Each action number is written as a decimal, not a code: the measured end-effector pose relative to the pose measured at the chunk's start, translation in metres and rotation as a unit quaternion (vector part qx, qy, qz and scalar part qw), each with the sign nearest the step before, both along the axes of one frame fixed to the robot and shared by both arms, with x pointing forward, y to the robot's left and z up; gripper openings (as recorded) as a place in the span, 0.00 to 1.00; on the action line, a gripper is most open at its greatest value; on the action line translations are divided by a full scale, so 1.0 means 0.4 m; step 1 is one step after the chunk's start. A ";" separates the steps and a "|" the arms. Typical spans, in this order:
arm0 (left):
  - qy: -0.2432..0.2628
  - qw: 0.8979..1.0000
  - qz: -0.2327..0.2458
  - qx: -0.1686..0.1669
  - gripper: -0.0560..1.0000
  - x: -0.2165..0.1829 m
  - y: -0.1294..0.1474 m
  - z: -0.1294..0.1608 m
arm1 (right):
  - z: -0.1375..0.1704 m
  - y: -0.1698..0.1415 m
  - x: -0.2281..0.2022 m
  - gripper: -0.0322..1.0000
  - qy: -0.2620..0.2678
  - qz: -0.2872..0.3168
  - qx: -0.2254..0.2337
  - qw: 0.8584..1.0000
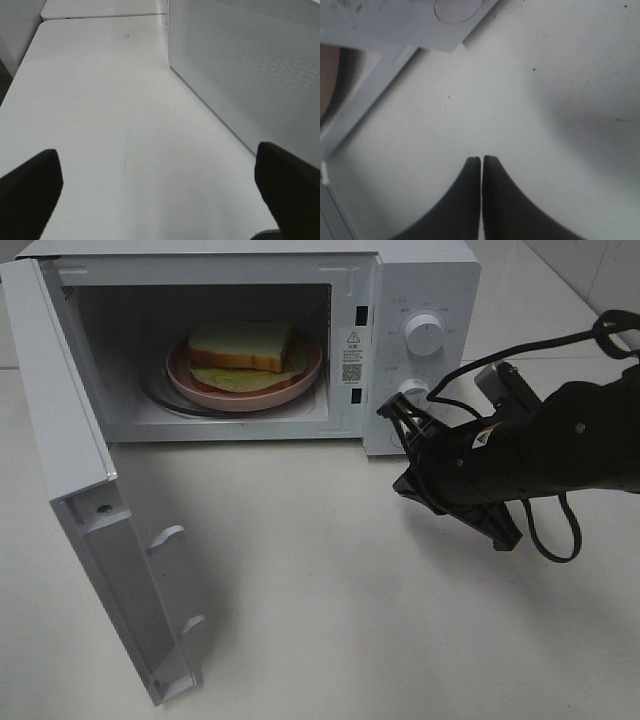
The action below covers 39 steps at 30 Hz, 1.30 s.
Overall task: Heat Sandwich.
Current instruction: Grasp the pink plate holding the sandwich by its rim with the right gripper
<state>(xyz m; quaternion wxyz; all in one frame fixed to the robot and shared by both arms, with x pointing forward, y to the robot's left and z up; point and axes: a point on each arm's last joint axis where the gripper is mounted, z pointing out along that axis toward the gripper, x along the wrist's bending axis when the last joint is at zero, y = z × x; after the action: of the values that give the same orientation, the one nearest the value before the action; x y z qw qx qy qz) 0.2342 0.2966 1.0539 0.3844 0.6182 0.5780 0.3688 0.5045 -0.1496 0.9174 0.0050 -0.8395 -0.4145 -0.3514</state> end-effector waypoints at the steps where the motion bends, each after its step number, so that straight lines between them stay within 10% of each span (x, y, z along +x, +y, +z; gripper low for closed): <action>1: 0.000 1.000 0.000 0.000 0.99 0.000 0.000 0.000 | 0.000 0.000 0.000 0.07 0.000 0.000 0.000 1.000; 10: 0.000 1.000 0.000 0.000 0.99 0.000 0.000 0.000 | 0.051 0.032 -0.004 0.08 0.027 0.204 -0.097 0.974; 20: 0.000 1.000 0.000 0.000 0.99 0.000 0.000 0.000 | 0.107 0.060 -0.001 0.10 0.010 0.435 -0.180 0.882; 23: 0.000 1.000 0.000 0.000 0.99 0.000 0.000 0.000 | 0.127 0.063 -0.003 0.11 0.000 0.523 -0.213 0.826; 25: 0.000 1.000 0.000 0.000 0.99 0.000 0.000 0.000 | 0.131 0.063 -0.004 0.11 -0.003 0.541 -0.221 0.811; 28: 0.000 1.000 0.000 0.000 0.99 0.000 0.000 0.000 | 0.147 0.060 -0.007 0.11 -0.020 0.636 -0.255 0.728; 29: 0.000 1.000 0.000 0.000 0.99 0.000 0.000 0.000 | 0.147 0.060 -0.007 0.11 -0.020 0.636 -0.255 0.728; 31: 0.000 1.000 0.000 0.000 0.99 0.000 0.000 0.000 | 0.152 0.055 -0.012 0.11 -0.038 0.699 -0.277 0.658; 33: 0.000 1.000 0.000 0.000 0.99 0.000 0.000 0.000 | 0.152 0.054 -0.012 0.11 -0.044 0.713 -0.283 0.640; 37: 0.000 1.000 0.000 0.000 0.99 0.000 0.000 0.000 | 0.153 0.045 -0.011 0.11 -0.078 0.782 -0.318 0.530; 38: 0.000 1.000 0.000 0.000 0.99 0.000 0.000 0.000 | 0.153 0.045 -0.011 0.11 -0.078 0.782 -0.318 0.530; 39: 0.000 1.000 0.000 0.000 0.99 0.000 0.000 0.000 | 0.153 0.041 -0.011 0.11 -0.089 0.804 -0.328 0.488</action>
<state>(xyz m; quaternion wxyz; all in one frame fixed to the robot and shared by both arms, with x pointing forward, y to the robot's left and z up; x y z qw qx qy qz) 0.2342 0.2966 1.0539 0.3844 0.6182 0.5780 0.3688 0.5001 -0.1332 0.9784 -0.0280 -0.0470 -0.9928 -0.1065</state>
